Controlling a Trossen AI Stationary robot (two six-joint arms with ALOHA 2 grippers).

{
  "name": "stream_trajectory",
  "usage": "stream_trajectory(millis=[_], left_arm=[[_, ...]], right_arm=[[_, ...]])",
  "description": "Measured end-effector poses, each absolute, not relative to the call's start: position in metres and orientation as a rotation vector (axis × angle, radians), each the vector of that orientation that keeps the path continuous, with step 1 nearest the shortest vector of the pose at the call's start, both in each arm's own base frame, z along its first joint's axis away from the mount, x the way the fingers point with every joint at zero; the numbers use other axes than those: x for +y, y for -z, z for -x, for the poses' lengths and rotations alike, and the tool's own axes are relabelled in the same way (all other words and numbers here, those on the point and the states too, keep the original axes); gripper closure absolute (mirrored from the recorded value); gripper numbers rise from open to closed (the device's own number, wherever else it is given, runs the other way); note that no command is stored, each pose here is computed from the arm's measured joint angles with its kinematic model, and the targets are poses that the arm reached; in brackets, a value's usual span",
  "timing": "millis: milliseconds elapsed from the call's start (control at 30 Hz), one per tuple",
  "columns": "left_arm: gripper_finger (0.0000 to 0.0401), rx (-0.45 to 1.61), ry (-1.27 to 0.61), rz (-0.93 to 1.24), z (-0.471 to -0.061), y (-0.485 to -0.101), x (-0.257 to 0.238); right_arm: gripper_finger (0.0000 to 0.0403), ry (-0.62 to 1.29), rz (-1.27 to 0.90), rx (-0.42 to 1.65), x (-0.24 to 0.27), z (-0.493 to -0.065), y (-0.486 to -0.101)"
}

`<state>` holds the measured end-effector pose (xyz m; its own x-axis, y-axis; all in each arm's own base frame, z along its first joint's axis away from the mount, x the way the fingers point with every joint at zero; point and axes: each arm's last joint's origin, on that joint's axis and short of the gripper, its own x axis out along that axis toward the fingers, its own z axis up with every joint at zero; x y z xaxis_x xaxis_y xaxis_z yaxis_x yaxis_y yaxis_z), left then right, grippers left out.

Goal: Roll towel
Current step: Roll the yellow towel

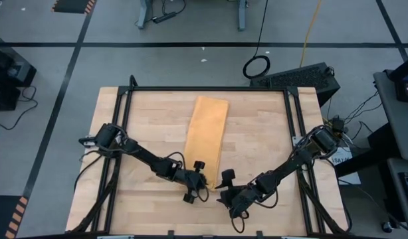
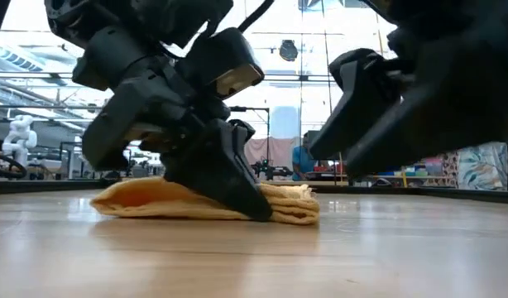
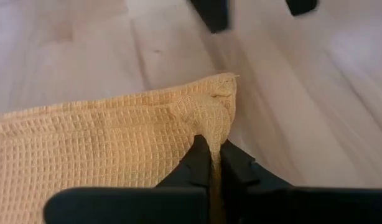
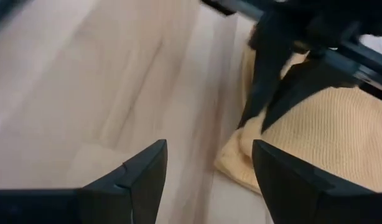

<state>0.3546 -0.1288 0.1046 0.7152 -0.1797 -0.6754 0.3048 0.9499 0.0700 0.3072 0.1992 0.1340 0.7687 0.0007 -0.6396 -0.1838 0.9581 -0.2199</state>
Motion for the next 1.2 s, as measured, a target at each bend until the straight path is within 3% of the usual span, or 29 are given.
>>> stream_trajectory(millis=[233, 567, 1000, 1200], left_arm=[[0.0393, 0.712, 0.248, -0.062, -0.359, -0.107, -0.121], [0.0393, 0.665, 0.301, 0.038, -0.363, -0.113, -0.123], [0.0393, 0.666, 0.315, 0.066, -0.364, -0.113, -0.12], [0.0393, 0.667, 0.332, 0.078, -0.365, -0.113, -0.117]], right_arm=[[0.0166, 0.032, 0.513, 0.685, 0.206, -0.303, -0.109], [0.0156, 0.083, 0.538, 0.664, 0.205, -0.306, -0.1], [0.0256, 0.063, 0.604, 0.632, 0.204, -0.311, -0.102], [0.0255, 0.04, 0.598, 0.64, 0.205, -0.311, -0.101]])
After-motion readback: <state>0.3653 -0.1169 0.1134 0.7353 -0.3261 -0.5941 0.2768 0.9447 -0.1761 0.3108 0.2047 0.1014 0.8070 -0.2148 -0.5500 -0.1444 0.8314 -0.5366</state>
